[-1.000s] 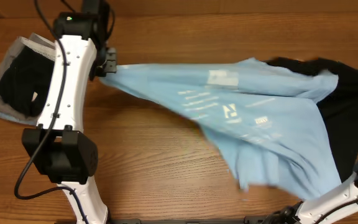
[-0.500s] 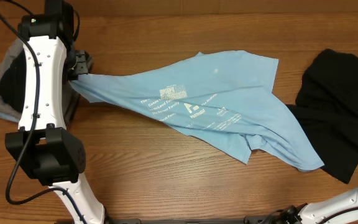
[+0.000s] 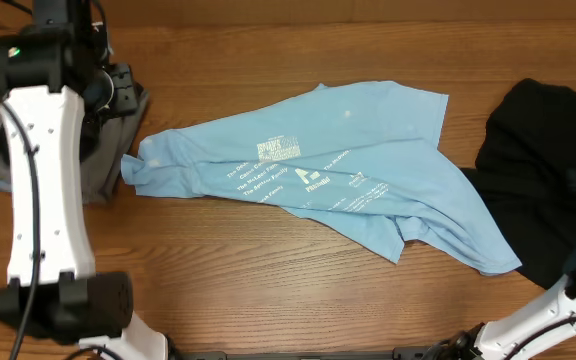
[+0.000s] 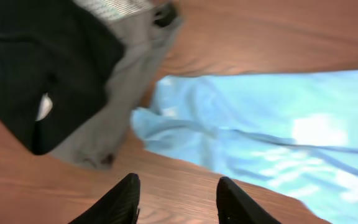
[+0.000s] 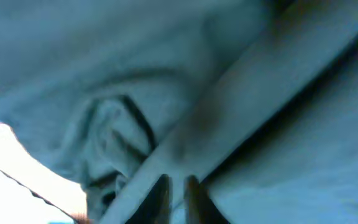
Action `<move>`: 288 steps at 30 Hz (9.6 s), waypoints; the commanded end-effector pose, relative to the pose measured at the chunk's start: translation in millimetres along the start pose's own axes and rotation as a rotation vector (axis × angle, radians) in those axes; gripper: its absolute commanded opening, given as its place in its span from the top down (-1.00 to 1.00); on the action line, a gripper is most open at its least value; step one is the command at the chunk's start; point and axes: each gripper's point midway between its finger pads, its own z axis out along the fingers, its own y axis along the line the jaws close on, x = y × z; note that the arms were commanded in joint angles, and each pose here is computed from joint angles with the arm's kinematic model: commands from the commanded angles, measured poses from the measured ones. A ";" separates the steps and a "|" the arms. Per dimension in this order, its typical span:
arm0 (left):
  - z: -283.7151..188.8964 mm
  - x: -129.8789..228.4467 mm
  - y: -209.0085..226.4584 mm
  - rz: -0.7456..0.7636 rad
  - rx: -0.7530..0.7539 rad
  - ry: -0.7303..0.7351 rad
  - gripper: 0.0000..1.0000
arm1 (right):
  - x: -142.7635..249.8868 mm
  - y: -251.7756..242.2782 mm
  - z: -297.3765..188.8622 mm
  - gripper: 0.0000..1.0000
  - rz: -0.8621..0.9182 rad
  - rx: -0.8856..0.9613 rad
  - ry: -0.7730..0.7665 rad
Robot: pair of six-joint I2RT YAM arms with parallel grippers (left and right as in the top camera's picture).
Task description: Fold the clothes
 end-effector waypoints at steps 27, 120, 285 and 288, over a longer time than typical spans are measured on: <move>-23.3 19.2 -25.7 0.085 0.158 0.032 0.10 | -61.4 -58.1 -72.2 0.92 0.279 -0.199 -0.076; -24.0 14.7 -30.4 0.101 0.184 0.012 -0.16 | 5.9 4.8 -37.4 0.70 -0.056 -0.198 0.205; 158.0 75.3 -162.9 0.240 0.387 0.469 -0.30 | 8.6 157.9 -7.5 0.38 -0.488 -0.120 -0.138; 179.7 88.8 -178.1 0.204 0.406 0.528 -0.29 | 18.0 159.4 -16.7 0.38 -0.490 -0.146 -0.113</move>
